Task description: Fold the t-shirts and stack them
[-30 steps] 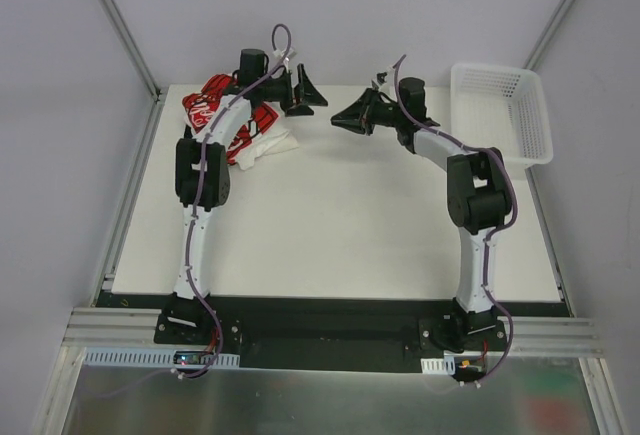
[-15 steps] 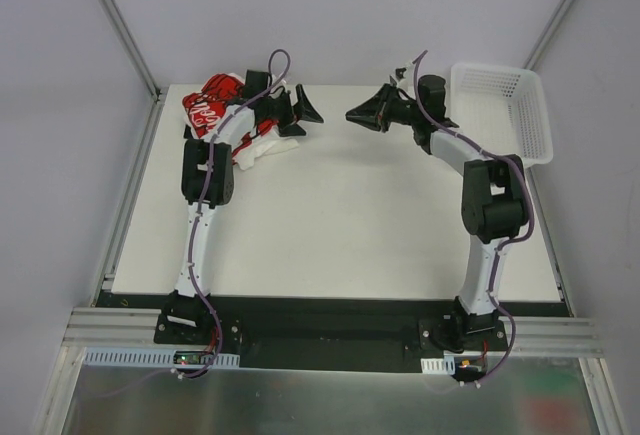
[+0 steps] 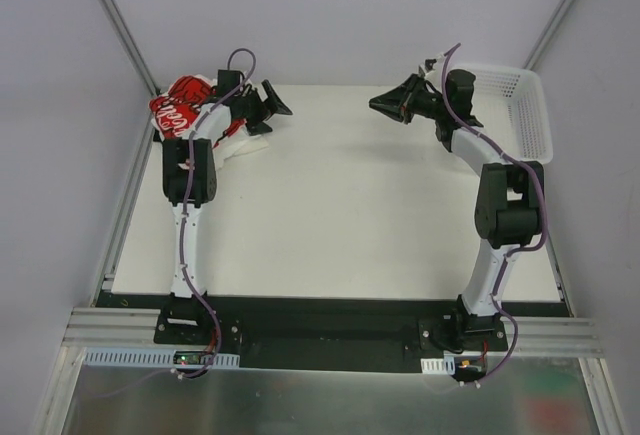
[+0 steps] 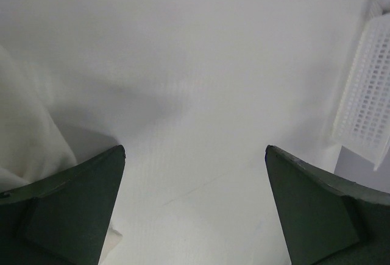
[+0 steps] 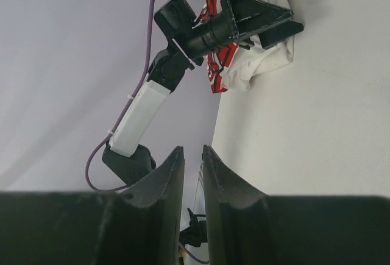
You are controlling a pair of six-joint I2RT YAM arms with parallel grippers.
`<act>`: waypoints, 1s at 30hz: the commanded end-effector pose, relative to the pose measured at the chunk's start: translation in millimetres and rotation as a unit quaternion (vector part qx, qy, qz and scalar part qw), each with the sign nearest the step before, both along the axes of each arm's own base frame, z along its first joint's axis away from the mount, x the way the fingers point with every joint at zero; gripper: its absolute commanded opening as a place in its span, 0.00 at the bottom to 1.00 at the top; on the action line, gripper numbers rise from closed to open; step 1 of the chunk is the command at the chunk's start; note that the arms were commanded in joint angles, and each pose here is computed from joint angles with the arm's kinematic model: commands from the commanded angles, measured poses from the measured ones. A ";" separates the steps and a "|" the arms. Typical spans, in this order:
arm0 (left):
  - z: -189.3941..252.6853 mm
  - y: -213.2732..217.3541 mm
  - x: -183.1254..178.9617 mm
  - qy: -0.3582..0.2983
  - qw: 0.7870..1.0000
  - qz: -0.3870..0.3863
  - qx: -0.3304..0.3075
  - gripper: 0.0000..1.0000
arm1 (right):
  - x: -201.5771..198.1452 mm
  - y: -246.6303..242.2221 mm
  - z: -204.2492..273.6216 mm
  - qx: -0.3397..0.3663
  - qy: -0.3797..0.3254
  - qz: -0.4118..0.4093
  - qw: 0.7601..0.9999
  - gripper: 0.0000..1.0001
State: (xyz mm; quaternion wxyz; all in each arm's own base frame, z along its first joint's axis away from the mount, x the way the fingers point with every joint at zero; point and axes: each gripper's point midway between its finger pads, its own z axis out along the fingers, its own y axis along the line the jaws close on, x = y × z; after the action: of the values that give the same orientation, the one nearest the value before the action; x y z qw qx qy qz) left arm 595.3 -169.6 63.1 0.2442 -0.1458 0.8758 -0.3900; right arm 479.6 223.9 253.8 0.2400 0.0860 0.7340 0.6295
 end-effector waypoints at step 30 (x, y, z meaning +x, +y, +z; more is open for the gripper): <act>124.6 44.2 -21.1 -0.176 0.979 -0.090 0.055 0.99 | -7.6 3.4 28.6 0.001 -0.075 0.040 0.996 0.31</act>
State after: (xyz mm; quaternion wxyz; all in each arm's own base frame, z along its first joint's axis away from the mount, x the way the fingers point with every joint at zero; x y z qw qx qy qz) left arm 574.9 -90.0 66.4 0.2710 -0.1452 0.8975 -0.3163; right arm 465.4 222.5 258.9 0.2415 0.0839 0.7294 0.6344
